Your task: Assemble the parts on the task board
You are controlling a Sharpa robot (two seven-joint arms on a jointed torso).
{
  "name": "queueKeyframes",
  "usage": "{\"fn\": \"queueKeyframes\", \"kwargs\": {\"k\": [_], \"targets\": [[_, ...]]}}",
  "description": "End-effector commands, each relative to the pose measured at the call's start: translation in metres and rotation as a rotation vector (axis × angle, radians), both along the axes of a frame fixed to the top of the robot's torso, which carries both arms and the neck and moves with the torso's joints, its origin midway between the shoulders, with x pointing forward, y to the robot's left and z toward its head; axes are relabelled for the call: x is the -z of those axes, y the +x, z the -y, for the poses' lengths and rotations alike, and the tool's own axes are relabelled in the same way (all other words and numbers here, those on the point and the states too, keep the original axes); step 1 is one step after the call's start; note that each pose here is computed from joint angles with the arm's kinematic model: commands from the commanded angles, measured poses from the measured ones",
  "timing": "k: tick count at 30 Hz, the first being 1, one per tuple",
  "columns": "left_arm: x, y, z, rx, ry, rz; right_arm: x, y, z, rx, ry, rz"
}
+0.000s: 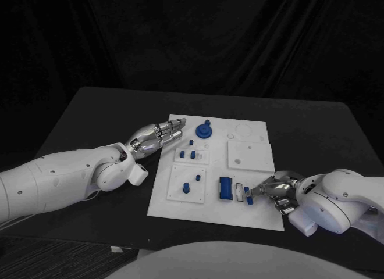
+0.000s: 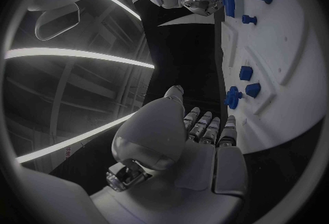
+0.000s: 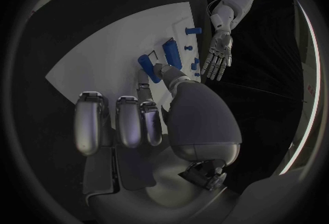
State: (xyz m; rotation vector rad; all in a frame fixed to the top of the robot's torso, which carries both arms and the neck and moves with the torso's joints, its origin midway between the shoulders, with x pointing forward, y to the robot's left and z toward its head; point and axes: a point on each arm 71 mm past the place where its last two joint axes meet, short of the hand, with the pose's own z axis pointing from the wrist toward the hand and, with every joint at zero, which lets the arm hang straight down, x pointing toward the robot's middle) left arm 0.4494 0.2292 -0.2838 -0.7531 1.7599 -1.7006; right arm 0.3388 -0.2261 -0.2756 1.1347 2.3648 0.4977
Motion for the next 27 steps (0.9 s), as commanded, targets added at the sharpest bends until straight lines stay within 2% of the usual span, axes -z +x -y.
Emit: {"fn": "queueKeyframes", "kwargs": {"k": [1,27], "targets": [[-0.0014,-0.0001,0.002,0.001,-0.016,0.015,-0.001,-0.001,-0.001,0.055,0.019,-0.010],[-0.0014,0.0002,0.002,0.001,-0.017,0.017,0.000,0.001,-0.013,0.018,0.059,-0.001]]}}
